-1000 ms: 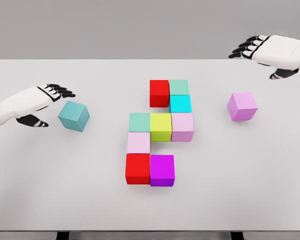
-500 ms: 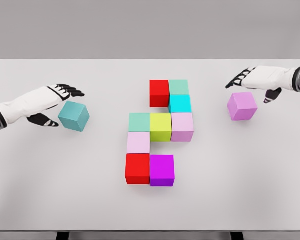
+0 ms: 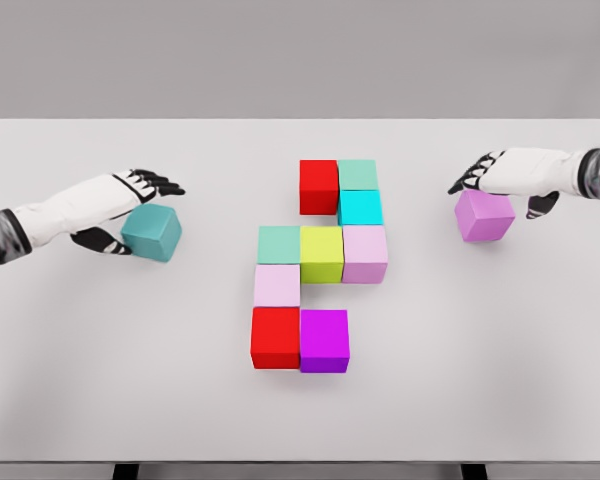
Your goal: Assemble the squares on the desktop into the number 2
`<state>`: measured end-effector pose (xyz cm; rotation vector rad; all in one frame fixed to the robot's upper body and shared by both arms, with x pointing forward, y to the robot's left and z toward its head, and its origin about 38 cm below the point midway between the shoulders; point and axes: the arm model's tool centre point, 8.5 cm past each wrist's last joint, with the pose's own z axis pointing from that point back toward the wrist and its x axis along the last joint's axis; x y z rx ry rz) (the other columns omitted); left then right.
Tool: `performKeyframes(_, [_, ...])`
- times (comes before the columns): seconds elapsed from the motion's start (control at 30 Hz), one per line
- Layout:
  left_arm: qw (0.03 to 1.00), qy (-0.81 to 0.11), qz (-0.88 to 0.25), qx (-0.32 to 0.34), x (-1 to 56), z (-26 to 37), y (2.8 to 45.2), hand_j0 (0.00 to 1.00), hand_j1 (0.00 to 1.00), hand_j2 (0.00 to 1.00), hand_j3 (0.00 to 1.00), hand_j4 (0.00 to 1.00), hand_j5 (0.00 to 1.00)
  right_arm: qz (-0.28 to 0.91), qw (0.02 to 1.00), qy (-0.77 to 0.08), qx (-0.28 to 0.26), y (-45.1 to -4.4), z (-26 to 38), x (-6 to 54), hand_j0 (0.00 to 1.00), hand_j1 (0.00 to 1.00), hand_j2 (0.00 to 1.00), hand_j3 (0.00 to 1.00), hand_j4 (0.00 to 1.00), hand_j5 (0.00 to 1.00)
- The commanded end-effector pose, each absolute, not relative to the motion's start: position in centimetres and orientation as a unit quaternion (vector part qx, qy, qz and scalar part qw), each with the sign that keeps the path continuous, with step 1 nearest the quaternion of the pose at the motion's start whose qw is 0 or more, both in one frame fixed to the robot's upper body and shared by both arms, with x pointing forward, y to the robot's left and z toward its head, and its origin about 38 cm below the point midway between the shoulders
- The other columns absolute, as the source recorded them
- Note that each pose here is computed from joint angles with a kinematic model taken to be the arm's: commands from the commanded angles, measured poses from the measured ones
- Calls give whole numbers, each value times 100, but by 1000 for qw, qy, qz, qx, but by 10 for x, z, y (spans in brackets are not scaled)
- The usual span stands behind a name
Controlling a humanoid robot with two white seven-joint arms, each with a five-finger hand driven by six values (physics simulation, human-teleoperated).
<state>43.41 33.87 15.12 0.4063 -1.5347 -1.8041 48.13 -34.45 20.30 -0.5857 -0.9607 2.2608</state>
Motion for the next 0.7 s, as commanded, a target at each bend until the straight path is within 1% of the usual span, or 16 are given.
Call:
performKeyframes(0.0, [364,-594,-702,149,432,146,336,100,100,100,100,100,100,855,292,-366,-224,-342,209,477,99,99,99,99,99,99])
performKeyframes(0.1, [364,-592,-704,146,431,143,335,100,100,100,100,100,100,857,279,-370,-226,-339,216,471,99,99,99,99,99,99])
performKeyframes(0.33, [363,-592,-704,147,431,143,335,100,100,100,100,100,100,860,286,-364,-212,-338,198,467,99,99,99,99,99,99])
performKeyframes(0.5, [365,-591,-704,145,432,140,333,100,100,100,100,100,100,861,286,-363,-212,-338,197,467,98,98,98,98,98,98])
performKeyframes(0.53, [366,-590,-705,147,432,139,334,98,98,98,98,98,98,861,286,-364,-212,-338,198,467,98,98,98,98,98,98])
performKeyframes(0.63, [367,-584,-710,144,431,136,334,79,79,79,79,79,79,859,286,-366,-215,-339,201,468,98,98,98,98,98,98])
performKeyframes(0.67, [364,-581,-714,145,431,135,334,70,70,70,70,70,70,859,286,-366,-215,-339,201,468,98,98,98,98,98,98])
